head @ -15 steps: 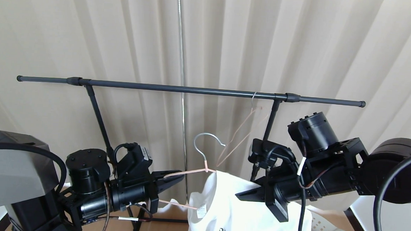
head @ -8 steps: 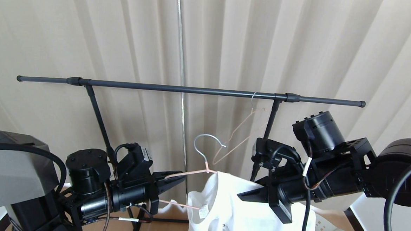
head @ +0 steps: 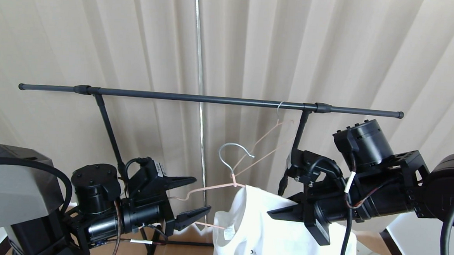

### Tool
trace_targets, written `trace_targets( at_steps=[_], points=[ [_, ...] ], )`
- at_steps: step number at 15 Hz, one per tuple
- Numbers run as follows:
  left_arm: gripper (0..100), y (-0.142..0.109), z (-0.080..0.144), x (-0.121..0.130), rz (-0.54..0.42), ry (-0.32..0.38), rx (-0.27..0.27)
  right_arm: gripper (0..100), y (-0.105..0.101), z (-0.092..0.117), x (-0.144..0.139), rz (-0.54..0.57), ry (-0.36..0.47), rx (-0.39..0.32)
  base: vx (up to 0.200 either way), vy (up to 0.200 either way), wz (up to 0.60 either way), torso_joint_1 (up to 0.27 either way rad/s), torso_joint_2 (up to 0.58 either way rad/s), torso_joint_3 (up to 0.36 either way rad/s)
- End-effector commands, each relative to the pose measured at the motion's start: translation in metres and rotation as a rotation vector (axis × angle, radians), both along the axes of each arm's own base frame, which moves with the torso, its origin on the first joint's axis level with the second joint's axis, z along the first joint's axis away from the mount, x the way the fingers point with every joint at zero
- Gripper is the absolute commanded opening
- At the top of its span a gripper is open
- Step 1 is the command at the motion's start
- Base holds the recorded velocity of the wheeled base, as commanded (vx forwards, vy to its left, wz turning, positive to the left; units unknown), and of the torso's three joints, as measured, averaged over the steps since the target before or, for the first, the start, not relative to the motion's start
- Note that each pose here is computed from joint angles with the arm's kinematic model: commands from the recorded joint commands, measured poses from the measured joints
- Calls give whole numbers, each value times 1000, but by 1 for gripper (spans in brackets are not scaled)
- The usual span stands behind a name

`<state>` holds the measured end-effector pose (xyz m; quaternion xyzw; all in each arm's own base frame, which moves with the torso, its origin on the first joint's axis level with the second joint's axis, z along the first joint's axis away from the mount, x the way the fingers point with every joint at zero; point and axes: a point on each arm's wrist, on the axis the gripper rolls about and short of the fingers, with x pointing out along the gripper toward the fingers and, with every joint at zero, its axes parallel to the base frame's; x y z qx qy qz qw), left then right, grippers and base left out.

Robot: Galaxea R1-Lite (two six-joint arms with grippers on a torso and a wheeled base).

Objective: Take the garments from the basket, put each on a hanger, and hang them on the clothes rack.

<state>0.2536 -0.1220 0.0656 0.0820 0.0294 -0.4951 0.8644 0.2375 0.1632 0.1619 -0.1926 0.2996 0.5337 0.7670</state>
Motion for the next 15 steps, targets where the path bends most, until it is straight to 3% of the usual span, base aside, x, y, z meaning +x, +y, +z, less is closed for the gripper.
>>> trace_targets(
  at_steps=[1, 7, 9, 11, 13, 15],
  points=[
    [100, 2, 0, -3, 3, 5, 3, 0, -5, 3, -1, -9, -8, 6, 0, 0, 0, 0, 0, 0],
    [100, 13, 11, -7, 37, -17, -8, 0, -15, 5, 5, -49, -16, 11, 0, 0, 0, 0, 0, 0],
    [100, 21, 20, -9, 66, -19, -39, 0, -21, 5, 8, -72, -15, 11, 0, 0, 0, 0, 0, 0],
    [100, 25, 37, -18, 82, 64, -149, 0, -26, 7, 10, -92, -26, 15, 0, 0, 0, 0, 0, 0],
    [100, 27, 44, -21, 113, 131, -220, 0, -32, 19, 7, -119, -95, 31, 0, 0, 0, 0, 0, 0],
    [100, 27, 39, -21, 177, 181, -214, 0, -36, 29, 1, -190, -165, -11, 0, 0, 0, 0, 0, 0]
  ],
)
